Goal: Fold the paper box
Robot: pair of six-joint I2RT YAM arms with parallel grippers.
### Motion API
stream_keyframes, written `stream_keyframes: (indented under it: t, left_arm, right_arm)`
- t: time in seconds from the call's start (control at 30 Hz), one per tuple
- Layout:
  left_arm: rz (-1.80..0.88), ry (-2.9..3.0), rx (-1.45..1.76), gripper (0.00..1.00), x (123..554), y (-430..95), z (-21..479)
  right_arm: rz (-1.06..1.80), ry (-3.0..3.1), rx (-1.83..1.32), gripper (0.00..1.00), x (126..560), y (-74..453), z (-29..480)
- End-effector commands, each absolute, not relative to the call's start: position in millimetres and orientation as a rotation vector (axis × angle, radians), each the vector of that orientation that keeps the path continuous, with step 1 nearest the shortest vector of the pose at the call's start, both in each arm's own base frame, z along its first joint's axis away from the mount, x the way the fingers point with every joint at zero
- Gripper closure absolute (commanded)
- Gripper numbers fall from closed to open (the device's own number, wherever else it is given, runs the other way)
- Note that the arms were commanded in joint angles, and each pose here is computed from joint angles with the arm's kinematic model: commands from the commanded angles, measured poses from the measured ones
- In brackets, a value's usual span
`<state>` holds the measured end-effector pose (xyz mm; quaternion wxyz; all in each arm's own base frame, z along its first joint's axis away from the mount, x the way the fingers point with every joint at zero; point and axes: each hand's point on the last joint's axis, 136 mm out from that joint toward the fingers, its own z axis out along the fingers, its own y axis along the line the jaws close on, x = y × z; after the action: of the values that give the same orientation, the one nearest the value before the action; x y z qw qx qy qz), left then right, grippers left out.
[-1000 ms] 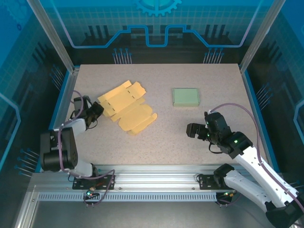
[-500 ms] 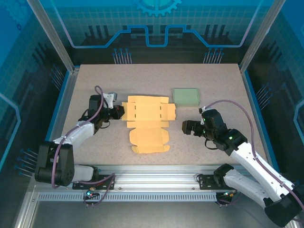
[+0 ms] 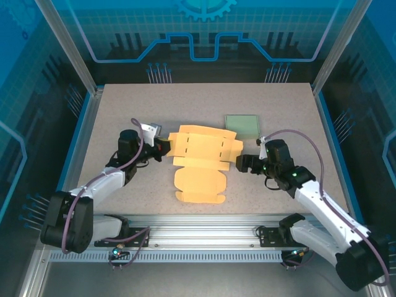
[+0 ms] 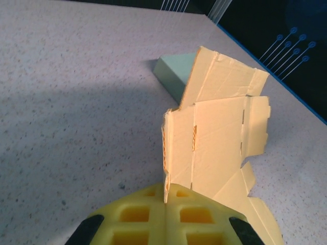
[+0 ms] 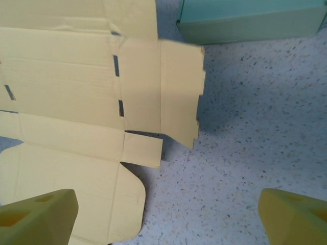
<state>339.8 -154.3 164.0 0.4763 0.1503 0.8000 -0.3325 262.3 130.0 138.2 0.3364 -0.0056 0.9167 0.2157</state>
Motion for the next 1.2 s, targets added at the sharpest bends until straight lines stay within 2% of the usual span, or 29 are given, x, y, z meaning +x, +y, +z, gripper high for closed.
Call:
stream_keyframes:
  t: [0.0, 0.2, 0.47, 0.77, 0.83, 1.03, 1.07, 1.1, 1.13, 1.17]
  left_arm:
    - [-0.849, 1.845, 0.452, 1.00, 335, -165, 184]
    - [-0.870, 1.809, 0.468, 1.00, 335, -168, 190]
    - [-0.872, 1.803, 0.491, 1.00, 336, -170, 189]
    - [-0.874, 1.812, 0.506, 1.00, 339, -172, 184]
    - [-0.875, 1.815, 0.501, 1.00, 341, -172, 183]
    - [-0.892, 1.810, 0.484, 1.00, 347, -173, 184]
    - [-0.890, 1.813, 0.483, 1.00, 349, -173, 184]
    - [-0.886, 1.815, 0.486, 0.97, 350, -173, 185]
    - [-0.875, 1.815, 0.497, 0.84, 351, -173, 187]
    - [-0.863, 1.821, 0.506, 0.77, 351, -173, 188]
  right_arm:
    - [0.730, 2.308, -0.070, 0.09, 280, 148, 142]
    - [0.730, 2.305, -0.046, 0.12, 318, 142, 122]
    - [0.866, 2.257, -0.139, 0.16, 362, 166, 105]
    - [0.846, 2.198, -0.170, 0.27, 378, 168, 105]
    - [0.823, 2.192, -0.170, 0.38, 376, 165, 107]
    - [0.772, 2.177, -0.175, 0.89, 371, 159, 109]
    - [0.757, 2.173, -0.182, 0.95, 371, 159, 110]
    - [0.731, 2.169, -0.193, 1.00, 370, 158, 111]
    - [0.703, 2.163, -0.216, 1.00, 368, 158, 114]
    - [0.675, 2.157, -0.240, 1.00, 367, 159, 116]
